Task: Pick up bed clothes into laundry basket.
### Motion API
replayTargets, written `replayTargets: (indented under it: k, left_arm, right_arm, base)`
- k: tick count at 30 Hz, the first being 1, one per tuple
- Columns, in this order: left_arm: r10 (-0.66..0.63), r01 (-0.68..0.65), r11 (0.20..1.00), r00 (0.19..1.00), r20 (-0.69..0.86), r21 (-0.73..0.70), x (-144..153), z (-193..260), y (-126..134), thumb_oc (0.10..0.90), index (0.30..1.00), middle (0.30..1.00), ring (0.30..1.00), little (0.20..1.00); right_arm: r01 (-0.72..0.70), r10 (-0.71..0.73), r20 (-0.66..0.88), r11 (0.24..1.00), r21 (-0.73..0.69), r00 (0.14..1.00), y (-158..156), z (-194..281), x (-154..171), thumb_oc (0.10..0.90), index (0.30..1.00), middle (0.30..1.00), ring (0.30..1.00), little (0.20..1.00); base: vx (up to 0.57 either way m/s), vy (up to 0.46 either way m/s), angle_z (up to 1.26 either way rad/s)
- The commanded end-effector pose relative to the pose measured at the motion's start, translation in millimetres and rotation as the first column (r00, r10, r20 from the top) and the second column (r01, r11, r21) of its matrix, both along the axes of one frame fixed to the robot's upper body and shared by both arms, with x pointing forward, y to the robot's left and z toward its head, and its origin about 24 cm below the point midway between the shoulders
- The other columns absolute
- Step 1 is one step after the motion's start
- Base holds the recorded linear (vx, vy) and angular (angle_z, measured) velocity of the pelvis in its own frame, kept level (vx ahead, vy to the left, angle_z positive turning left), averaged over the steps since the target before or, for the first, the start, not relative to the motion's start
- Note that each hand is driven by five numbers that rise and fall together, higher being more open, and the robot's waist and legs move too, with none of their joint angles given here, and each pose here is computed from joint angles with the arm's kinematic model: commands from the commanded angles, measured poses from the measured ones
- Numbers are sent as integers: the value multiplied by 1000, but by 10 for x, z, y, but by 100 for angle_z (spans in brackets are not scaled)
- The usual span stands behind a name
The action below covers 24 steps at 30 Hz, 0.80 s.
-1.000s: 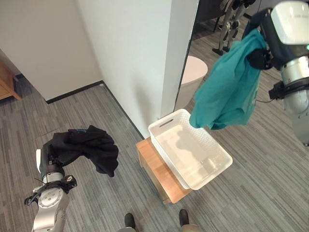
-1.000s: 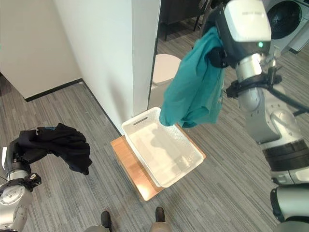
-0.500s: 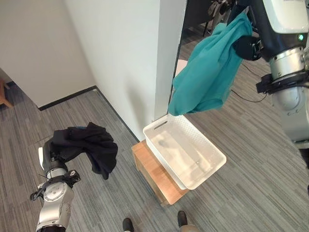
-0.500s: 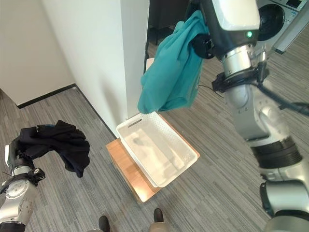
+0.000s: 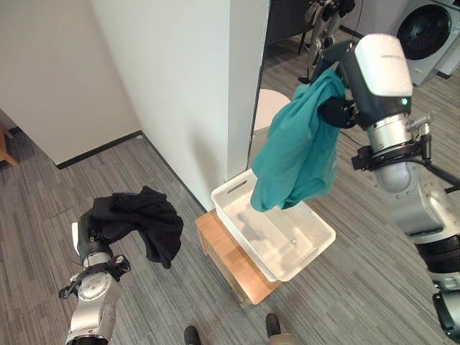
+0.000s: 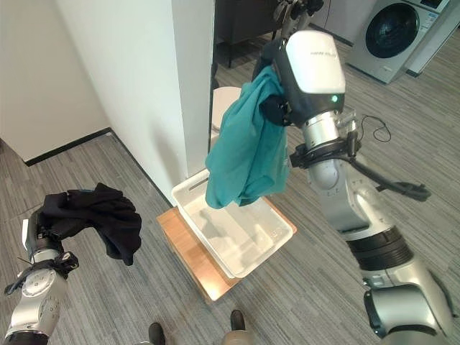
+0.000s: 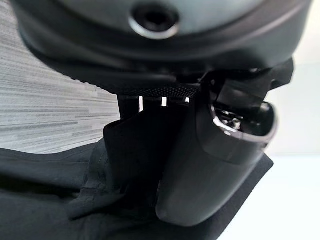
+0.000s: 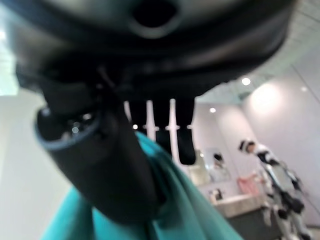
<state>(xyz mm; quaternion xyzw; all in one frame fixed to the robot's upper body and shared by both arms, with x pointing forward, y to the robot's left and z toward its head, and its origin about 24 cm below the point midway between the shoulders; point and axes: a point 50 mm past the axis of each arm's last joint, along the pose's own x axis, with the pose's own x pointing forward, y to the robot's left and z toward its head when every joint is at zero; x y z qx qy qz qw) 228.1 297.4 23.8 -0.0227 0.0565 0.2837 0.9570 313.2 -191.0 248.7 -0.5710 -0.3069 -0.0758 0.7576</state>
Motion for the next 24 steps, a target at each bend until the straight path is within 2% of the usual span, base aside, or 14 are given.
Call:
replayTargets:
  k: [1,2,3,5,6,7,8,10,14,20,23,24]
  left_arm:
    - [-32,2,989,978,205,145,128,519,99,400,300,300,300,300]
    - [-34,7,991,980,198,134,117,486,74,400,300,300,300,300]
    - [-35,8,991,980,196,136,113,483,73,400,300,300,300,300]
    - [-44,24,993,984,174,119,103,401,-1,400,300,300,300,300]
    - [-45,25,993,984,172,119,100,398,-3,400,300,300,300,300]
    - [-54,38,994,985,161,105,91,346,-51,400,300,300,300,300]
    - [-61,46,994,986,158,100,97,326,-82,400,300,300,300,300]
    - [-86,73,993,985,153,88,138,292,-158,400,300,300,300,300]
    - [-107,98,993,984,139,73,229,247,-243,400,300,300,300,300]
    - [-111,101,992,982,153,75,345,302,-245,400,300,300,300,300]
    - [-115,97,990,977,181,104,401,416,-193,400,300,300,300,300]
    - [-115,97,990,977,181,103,402,417,-193,400,300,300,300,300]
  right_arm:
    - [-27,23,119,999,32,993,65,140,-87,400,300,300,300,300]
    - [-22,19,44,998,58,999,51,-71,-85,400,300,300,300,300]
    - [-21,18,42,998,59,999,47,-79,-89,400,300,300,300,300]
    - [10,1,-111,996,94,994,6,-491,-69,400,300,300,300,300]
    - [11,0,-112,995,94,994,4,-498,-70,400,300,300,300,300]
    - [29,-5,-214,994,107,977,0,-762,-51,431,347,347,347,347]
    - [44,-14,-253,993,113,967,-12,-868,-30,800,900,900,900,900]
    - [71,-31,-343,992,104,939,-14,-1098,46,800,900,900,900,900]
    - [96,-65,-366,993,66,928,4,-1145,188,800,900,900,900,900]
    - [94,-85,-280,995,20,956,57,-819,382,800,900,900,900,900]
    - [114,-115,-150,993,-15,982,-6,-356,448,800,900,900,900,900]
    - [114,-115,-150,993,-15,982,-5,-355,449,800,900,900,900,900]
  base:
    - [0,0,0]
    - [0,0,0]
    - [11,-39,1]
    - [9,-32,1]
    - [0,0,0]
    - [0,0,0]
    - [14,-43,1]
    - [5,-46,0]
    - [22,-42,2]
    - [11,-33,0]
    - [1,-12,1]
    - [0,0,0]
